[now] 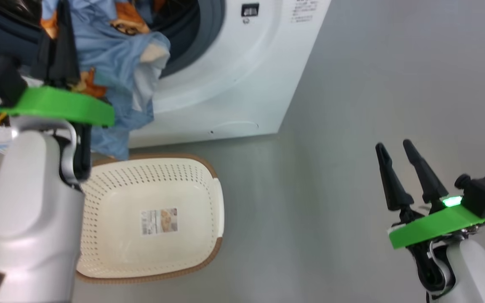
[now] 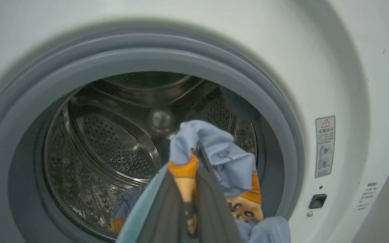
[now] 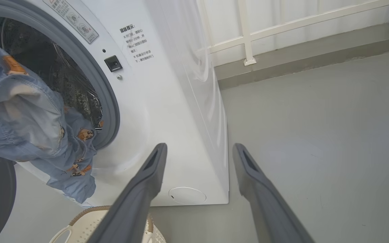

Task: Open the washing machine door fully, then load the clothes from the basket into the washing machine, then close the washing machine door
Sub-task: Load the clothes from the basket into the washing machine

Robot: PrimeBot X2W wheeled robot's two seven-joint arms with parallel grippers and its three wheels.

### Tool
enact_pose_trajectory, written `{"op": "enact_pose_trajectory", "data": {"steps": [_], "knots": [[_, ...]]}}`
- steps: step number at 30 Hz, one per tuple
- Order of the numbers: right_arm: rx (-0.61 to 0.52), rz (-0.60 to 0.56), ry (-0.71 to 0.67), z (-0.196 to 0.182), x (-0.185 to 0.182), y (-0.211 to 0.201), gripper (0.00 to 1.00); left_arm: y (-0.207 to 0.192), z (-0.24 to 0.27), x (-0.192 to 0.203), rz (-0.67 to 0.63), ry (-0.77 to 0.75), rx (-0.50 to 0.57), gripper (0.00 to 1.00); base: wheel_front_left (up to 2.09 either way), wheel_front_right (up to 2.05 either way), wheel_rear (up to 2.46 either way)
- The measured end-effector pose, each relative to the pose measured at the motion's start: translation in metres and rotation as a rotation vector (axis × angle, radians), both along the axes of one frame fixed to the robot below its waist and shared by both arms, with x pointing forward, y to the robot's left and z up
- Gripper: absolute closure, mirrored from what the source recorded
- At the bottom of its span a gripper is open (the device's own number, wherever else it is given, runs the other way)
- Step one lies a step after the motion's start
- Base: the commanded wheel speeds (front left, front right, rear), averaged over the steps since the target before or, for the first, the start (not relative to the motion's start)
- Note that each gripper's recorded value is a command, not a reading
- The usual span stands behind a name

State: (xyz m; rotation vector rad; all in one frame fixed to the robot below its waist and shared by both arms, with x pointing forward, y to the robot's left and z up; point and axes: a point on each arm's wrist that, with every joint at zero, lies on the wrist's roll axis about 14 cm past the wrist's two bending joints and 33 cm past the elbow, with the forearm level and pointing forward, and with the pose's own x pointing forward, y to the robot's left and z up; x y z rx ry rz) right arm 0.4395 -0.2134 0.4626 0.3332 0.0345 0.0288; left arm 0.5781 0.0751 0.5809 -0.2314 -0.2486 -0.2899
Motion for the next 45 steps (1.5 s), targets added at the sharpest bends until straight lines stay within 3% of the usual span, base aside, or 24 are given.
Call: {"op": "enact_pose_trajectory", "data": {"steps": [10, 19, 25, 29, 33, 35, 45], "knots": [[-0.015, -0.031, 0.046, -0.024, 0.018, -0.013, 0.0, 0.007, -0.064, 0.075, 0.046, 0.167, 0.032, 1.0, 0.0, 0.0, 0.0], [-0.032, -0.068, 0.098, -0.051, 0.028, -0.028, 0.0, 0.0, -0.114, 0.116, 0.056, 0.26, 0.036, 1.0, 0.0, 0.0, 0.0], [-0.032, -0.081, 0.137, -0.071, 0.031, -0.03, 0.0, -0.003, -0.128, 0.143, 0.079, 0.27, 0.058, 1.0, 0.0, 0.0, 0.0], [-0.032, -0.094, 0.164, -0.082, 0.03, -0.033, 0.0, 0.005, -0.109, 0.162, 0.123, 0.197, 0.032, 1.0, 0.0, 0.0, 0.0], [-0.04, -0.101, 0.163, -0.083, 0.033, -0.037, 0.0, -0.002, -0.118, 0.163, 0.122, 0.198, 0.028, 1.0, 0.0, 0.0, 0.0], [-0.04, -0.101, 0.166, -0.085, 0.033, -0.037, 0.0, -0.006, -0.132, 0.159, 0.117, 0.23, 0.035, 0.0, 0.0, 0.0, 0.0], [-0.023, -0.07, 0.148, -0.083, 0.043, -0.025, 0.0, -0.006, -0.141, 0.149, 0.111, 0.268, 0.065, 0.0, 0.0, 0.0, 0.0]]}}
